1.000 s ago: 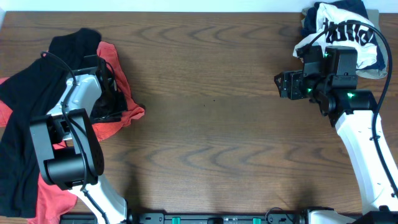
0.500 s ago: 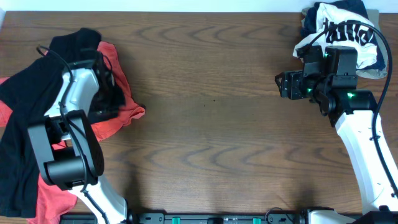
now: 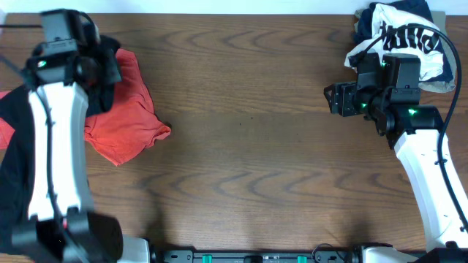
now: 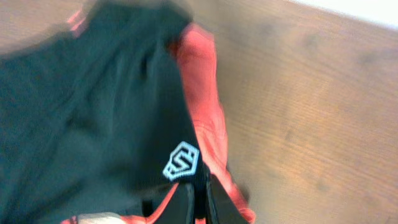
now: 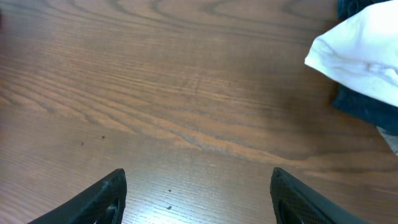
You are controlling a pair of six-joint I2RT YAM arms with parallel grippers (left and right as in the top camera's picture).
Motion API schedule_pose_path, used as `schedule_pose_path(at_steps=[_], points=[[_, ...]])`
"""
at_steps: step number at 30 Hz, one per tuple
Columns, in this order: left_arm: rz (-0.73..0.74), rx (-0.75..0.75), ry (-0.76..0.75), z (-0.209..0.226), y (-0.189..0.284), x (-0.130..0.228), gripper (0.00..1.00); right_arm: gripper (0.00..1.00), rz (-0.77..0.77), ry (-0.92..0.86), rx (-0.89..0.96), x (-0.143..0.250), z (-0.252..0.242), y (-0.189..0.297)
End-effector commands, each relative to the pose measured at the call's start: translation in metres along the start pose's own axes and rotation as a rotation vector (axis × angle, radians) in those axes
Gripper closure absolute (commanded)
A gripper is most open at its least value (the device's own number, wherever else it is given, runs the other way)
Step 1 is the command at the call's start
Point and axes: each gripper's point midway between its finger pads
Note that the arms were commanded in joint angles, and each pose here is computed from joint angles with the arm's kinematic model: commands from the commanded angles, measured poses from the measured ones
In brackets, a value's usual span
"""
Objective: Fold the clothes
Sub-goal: 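Lift the black t-shirt high with the left gripper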
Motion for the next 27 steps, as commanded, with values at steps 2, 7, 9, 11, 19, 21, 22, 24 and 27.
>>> schedule_pose_path(at_steps=[2, 7, 9, 11, 19, 21, 22, 24, 27], points=[[-0.303, -0.013, -0.015, 0.002, 0.078, -0.058, 0.94, 0.28, -0.027, 0.004, -0.005, -0.008, 0.004, 0.004], [-0.671, 0.017, -0.043, -0.006, 0.173, -0.11, 0.94, 0.28, -0.028, -0.003, -0.005, -0.009, 0.004, 0.004], [-0.785, 0.015, -0.024, -0.005, 0.205, -0.123, 0.94, 0.28, -0.028, -0.003, -0.005, -0.009, 0.004, 0.004], [-0.898, 0.017, 0.001, -0.004, 0.237, -0.134, 0.94, 0.28, -0.028, -0.011, -0.005, -0.009, 0.004, 0.004], [-1.191, 0.127, 0.114, -0.008, 0.304, -0.168, 0.94, 0.28, -0.026, -0.015, -0.006, -0.008, 0.004, 0.004], [-1.233, 0.218, 0.103, -0.021, 0.31, -0.177, 0.94, 0.28, -0.025, -0.021, -0.01, -0.008, 0.005, 0.004], [-1.249, 0.264, 0.102, -0.028, 0.311, -0.181, 0.94, 0.28, -0.025, -0.029, -0.013, -0.008, 0.005, 0.003], [-1.265, 0.335, 0.098, -0.042, 0.309, -0.188, 0.94, 0.27, -0.023, -0.031, -0.037, -0.008, 0.01, 0.004], [-1.271, 0.413, 0.094, -0.066, 0.298, -0.197, 0.94, 0.28, -0.015, -0.022, -0.112, -0.007, 0.024, 0.004]])
Point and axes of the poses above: each gripper's point midway between its finger pads, its own y axis back along the fingers, its own z axis along the line the jaws close on, x = y × z, and after that the axes turned 12 degrees about -y, right-handed
